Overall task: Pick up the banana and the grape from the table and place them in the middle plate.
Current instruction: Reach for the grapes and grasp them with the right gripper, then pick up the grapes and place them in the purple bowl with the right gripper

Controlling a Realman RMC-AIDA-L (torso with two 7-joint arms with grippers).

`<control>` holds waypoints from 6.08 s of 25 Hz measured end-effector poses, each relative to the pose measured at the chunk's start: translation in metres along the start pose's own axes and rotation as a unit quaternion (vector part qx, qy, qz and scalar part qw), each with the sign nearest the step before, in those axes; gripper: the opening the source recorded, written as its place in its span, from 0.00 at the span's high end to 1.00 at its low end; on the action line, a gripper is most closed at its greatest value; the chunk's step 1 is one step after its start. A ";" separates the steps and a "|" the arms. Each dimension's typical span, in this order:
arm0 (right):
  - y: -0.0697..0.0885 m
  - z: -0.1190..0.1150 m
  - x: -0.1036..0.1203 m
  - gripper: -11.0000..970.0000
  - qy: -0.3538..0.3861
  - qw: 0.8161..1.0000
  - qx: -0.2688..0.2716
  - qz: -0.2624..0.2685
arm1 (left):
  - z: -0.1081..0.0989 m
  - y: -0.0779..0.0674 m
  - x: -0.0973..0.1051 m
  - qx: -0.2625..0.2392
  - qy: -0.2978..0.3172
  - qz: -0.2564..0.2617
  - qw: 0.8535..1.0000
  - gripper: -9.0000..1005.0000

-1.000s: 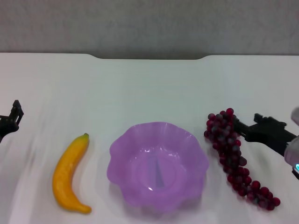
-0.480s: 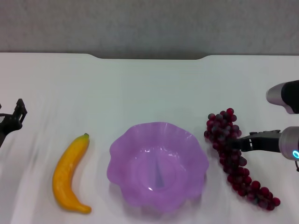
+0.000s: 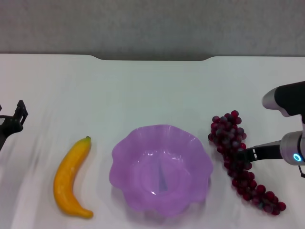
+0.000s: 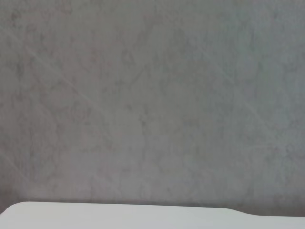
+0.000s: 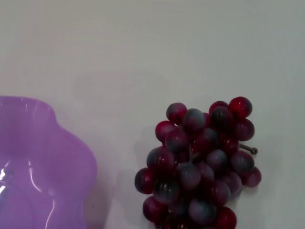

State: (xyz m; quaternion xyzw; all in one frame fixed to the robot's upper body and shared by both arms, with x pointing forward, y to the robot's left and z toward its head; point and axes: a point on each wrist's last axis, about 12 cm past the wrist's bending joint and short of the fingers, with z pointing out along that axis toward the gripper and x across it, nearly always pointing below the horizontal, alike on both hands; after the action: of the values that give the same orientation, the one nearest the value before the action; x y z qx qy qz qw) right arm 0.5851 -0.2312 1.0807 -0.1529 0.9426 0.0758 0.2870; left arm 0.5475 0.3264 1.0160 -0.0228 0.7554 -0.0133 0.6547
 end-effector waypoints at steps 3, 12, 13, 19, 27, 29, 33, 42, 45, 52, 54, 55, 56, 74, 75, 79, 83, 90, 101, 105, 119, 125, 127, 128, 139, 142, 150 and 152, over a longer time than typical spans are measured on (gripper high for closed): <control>0.003 0.002 -0.001 0.30 -0.002 1.000 -0.001 -0.009 | 0.000 -0.001 0.000 0.002 -0.001 0.000 1.000 0.34; 0.007 0.015 0.002 0.33 -0.016 1.000 -0.002 -0.016 | 0.001 -0.002 -0.001 0.003 -0.002 -0.001 1.000 0.34; 0.008 0.017 0.002 0.33 -0.017 1.000 -0.003 -0.017 | 0.001 -0.002 -0.001 0.003 -0.002 0.000 1.000 0.34; 0.009 0.027 0.003 0.34 -0.024 0.999 0.003 -0.029 | 0.001 -0.002 -0.001 0.004 -0.002 0.001 1.000 0.34; 0.010 0.040 0.010 0.34 -0.022 0.999 0.007 -0.036 | 0.001 -0.002 -0.001 0.003 -0.001 0.001 1.000 0.34; 0.008 0.041 0.010 0.35 -0.022 0.999 0.011 -0.036 | 0.001 -0.002 -0.001 0.003 -0.001 0.001 1.000 0.34; 0.004 0.044 0.011 0.37 -0.031 0.999 0.019 -0.033 | 0.001 -0.002 -0.001 0.003 -0.001 0.001 1.000 0.34; 0.008 0.049 0.010 0.40 -0.069 0.996 0.025 -0.053 | 0.001 -0.002 0.000 0.003 -0.001 0.001 1.000 0.33; 0.012 0.050 0.013 0.41 -0.076 0.995 0.023 -0.063 | 0.001 -0.002 0.000 0.003 0.000 0.002 1.000 0.33; 0.015 0.053 0.020 0.47 -0.084 0.993 0.023 -0.078 | 0.000 -0.001 0.001 0.001 0.001 0.002 1.000 0.33; 0.014 0.054 0.022 0.54 -0.087 0.993 0.025 -0.079 | -0.001 0.000 0.001 0.001 0.002 0.002 1.000 0.33; 0.014 0.054 0.023 0.58 -0.090 0.992 0.026 -0.080 | -0.001 0.000 0.001 0.001 0.002 0.002 1.000 0.33; 0.014 0.054 0.023 0.61 -0.092 0.992 0.026 -0.081 | -0.001 0.000 0.001 0.001 0.002 0.002 1.000 0.33; 0.009 0.048 0.050 0.74 -0.201 0.975 0.043 -0.086 | -0.001 0.000 0.002 -0.001 0.002 0.001 1.000 0.32; 0.009 0.048 0.051 0.74 -0.202 0.975 0.044 -0.086 | -0.001 0.000 0.002 -0.001 0.002 0.001 1.000 0.32; 0.009 0.048 0.053 0.74 -0.214 0.972 0.046 -0.088 | -0.001 0.000 0.002 -0.001 0.002 0.001 1.000 0.32; 0.007 0.043 0.061 0.75 -0.255 0.962 0.052 -0.089 | -0.001 0.001 0.002 -0.002 0.002 0.000 1.000 0.32; 0.002 0.033 0.074 0.76 -0.319 0.941 0.066 -0.093 | -0.002 0.001 0.002 -0.004 0.003 -0.001 1.000 0.32; 0.000 0.023 0.082 0.77 -0.372 0.920 0.076 -0.097 | -0.002 0.001 0.002 -0.003 0.003 -0.001 1.000 0.32; 0.002 0.014 0.075 0.78 -0.416 0.901 0.075 -0.098 | -0.003 0.002 0.003 -0.005 0.003 -0.001 1.000 0.32; 0.046 -0.027 0.029 0.78 -0.495 0.860 0.018 -0.118 | -0.005 0.003 0.005 -0.005 0.007 0.002 1.000 0.31; 0.084 -0.021 0.013 0.78 -0.482 0.861 -0.055 -0.153 | -0.002 -0.002 0.003 0.004 0.005 0.004 1.000 0.31; 0.093 -0.015 0.014 0.78 -0.471 0.863 -0.074 -0.165 | -0.001 -0.003 0.003 0.007 0.005 0.004 1.000 0.31; 0.096 -0.011 0.016 0.78 -0.463 0.866 -0.081 -0.170 | -0.001 -0.004 0.002 0.007 0.004 0.004 1.000 0.31; 0.111 0.018 0.038 0.77 -0.398 0.881 -0.126 -0.221 | 0.001 -0.006 0.000 0.011 0.000 0.000 1.000 0.31; 0.110 0.020 0.040 0.76 -0.392 0.884 -0.127 -0.221 | 0.003 -0.008 -0.001 0.013 -0.001 0.000 1.000 0.31; 0.104 0.022 0.054 0.75 -0.405 0.875 -0.134 -0.229 | 0.003 -0.007 -0.001 0.013 -0.001 0.000 1.000 0.30; 0.103 0.022 0.056 0.74 -0.408 0.873 -0.136 -0.230 | 0.003 -0.007 -0.001 0.013 -0.001 0.000 1.000 0.30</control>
State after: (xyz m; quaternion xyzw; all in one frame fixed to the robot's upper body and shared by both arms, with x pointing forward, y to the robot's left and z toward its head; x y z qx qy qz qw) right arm 0.5181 -0.1425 1.0372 -0.3586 0.6601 0.1902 0.6320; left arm 0.5513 0.3192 1.0173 -0.0143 0.7545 -0.0226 0.6557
